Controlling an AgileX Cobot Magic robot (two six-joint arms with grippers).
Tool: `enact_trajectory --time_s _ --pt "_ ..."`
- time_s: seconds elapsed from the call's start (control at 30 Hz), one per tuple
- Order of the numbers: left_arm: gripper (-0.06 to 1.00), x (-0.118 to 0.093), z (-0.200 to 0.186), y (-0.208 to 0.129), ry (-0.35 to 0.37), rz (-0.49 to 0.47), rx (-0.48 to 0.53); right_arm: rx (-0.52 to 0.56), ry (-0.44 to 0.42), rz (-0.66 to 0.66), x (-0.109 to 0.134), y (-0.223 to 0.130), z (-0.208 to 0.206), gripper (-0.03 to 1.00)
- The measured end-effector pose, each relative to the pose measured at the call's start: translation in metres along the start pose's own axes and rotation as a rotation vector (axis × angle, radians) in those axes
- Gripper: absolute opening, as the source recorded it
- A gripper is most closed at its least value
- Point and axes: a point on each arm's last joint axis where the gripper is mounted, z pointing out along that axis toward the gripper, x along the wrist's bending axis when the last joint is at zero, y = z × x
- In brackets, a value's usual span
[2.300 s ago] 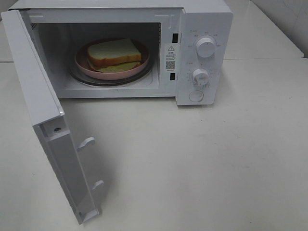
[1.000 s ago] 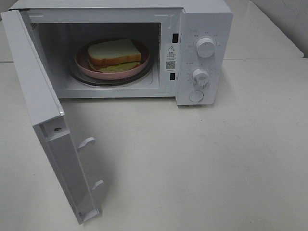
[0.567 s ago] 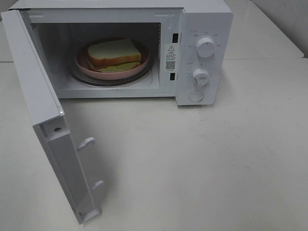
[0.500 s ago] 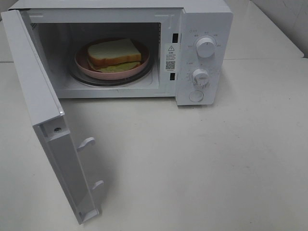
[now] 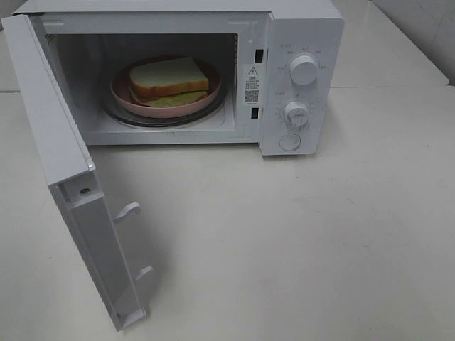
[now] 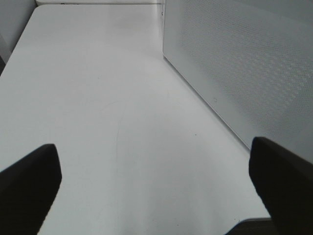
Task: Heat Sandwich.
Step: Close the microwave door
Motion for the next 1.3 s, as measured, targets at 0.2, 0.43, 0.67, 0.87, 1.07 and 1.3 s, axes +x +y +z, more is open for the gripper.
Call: enact_trajectory --time_s 0.2,0.43,0.67,0.87,1.07,1.3 --pt "0.99 -0.001 0.000 0.019 -0.008 -0.008 -0.029 0.000 0.000 0.000 0.000 0.000 0.000 0.75" --pt "0.89 0.002 0.024 0.039 -0.004 -0.020 0.024 0.000 0.000 0.000 0.000 0.000 0.000 0.75" --pt "0.62 0.004 0.045 0.055 0.004 -0.027 0.016 0.000 0.000 0.000 0.000 0.000 0.000 0.75" --pt "0.27 0.008 0.073 0.069 0.021 -0.026 0.036 0.000 0.000 0.000 0.000 0.000 0.000 0.75" --pt "0.01 0.011 0.104 0.078 0.031 -0.029 0.057 0.000 0.000 0.000 0.000 0.000 0.000 0.75" --pt "0.00 0.015 0.142 0.088 0.045 -0.031 0.032 0.000 0.000 0.000 0.000 0.000 0.000 0.75"
